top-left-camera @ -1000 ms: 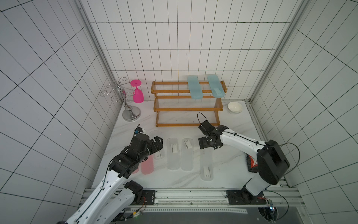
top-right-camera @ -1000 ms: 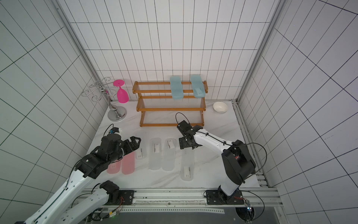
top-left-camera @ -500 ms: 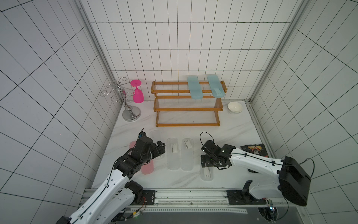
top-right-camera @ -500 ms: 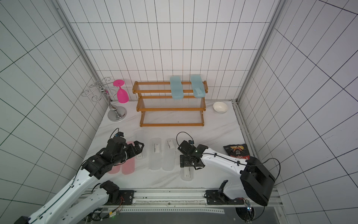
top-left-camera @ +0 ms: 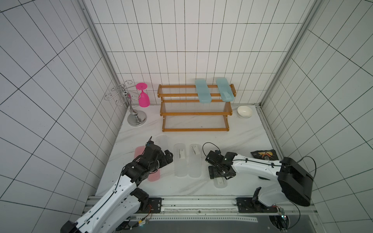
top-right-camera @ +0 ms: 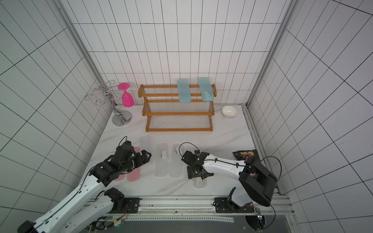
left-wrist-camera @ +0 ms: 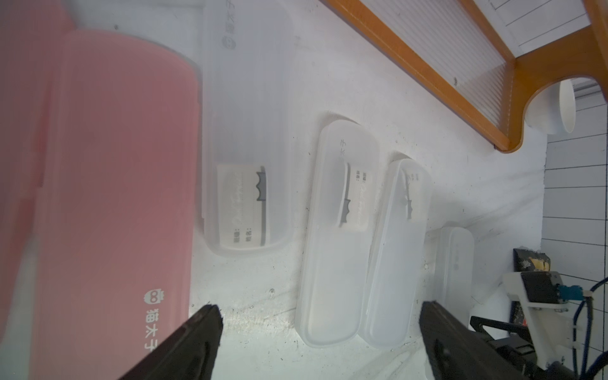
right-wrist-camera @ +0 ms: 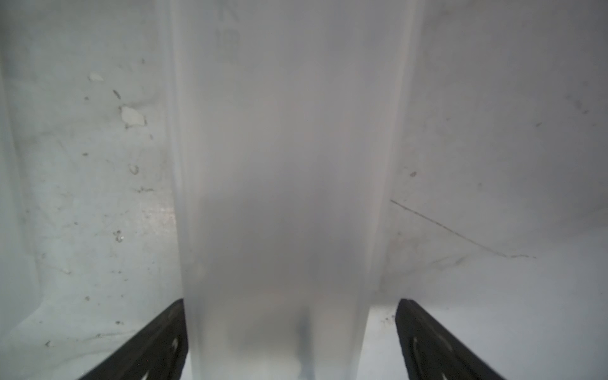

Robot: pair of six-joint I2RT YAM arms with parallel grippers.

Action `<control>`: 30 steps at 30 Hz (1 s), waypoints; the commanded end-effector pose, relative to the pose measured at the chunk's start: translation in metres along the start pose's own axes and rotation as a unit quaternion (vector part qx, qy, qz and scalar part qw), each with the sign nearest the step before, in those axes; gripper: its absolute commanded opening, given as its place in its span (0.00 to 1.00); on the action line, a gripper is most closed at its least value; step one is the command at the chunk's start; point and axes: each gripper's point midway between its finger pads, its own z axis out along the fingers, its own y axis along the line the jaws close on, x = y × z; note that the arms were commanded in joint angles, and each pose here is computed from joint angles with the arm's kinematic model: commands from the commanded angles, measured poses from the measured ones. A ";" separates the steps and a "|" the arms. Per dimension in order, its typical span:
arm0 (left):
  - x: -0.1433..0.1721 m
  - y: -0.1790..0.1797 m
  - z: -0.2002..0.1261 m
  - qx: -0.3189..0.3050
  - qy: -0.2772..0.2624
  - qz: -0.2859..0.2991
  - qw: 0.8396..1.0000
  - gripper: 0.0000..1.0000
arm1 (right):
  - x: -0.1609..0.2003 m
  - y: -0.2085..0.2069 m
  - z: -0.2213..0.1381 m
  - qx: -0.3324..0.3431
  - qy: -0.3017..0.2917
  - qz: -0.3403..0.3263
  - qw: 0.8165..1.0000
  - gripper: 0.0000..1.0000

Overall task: Place the pencil cases on the shelf according to color
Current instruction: Pick up the pencil case from the center of the board.

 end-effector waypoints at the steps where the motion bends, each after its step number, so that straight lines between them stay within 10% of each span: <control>1: 0.009 -0.015 0.007 0.018 0.024 0.009 1.000 0.98 | -0.002 -0.034 -0.004 0.032 -0.008 -0.015 0.999 0.99; 17: -0.026 -0.022 -0.030 0.043 -0.104 0.006 0.994 0.98 | 0.030 -0.011 -0.032 -0.103 -0.079 0.088 0.988 0.99; 30: -0.026 -0.030 -0.037 0.056 -0.099 0.012 0.993 0.98 | 0.054 -0.005 -0.013 -0.026 -0.036 0.047 0.998 0.99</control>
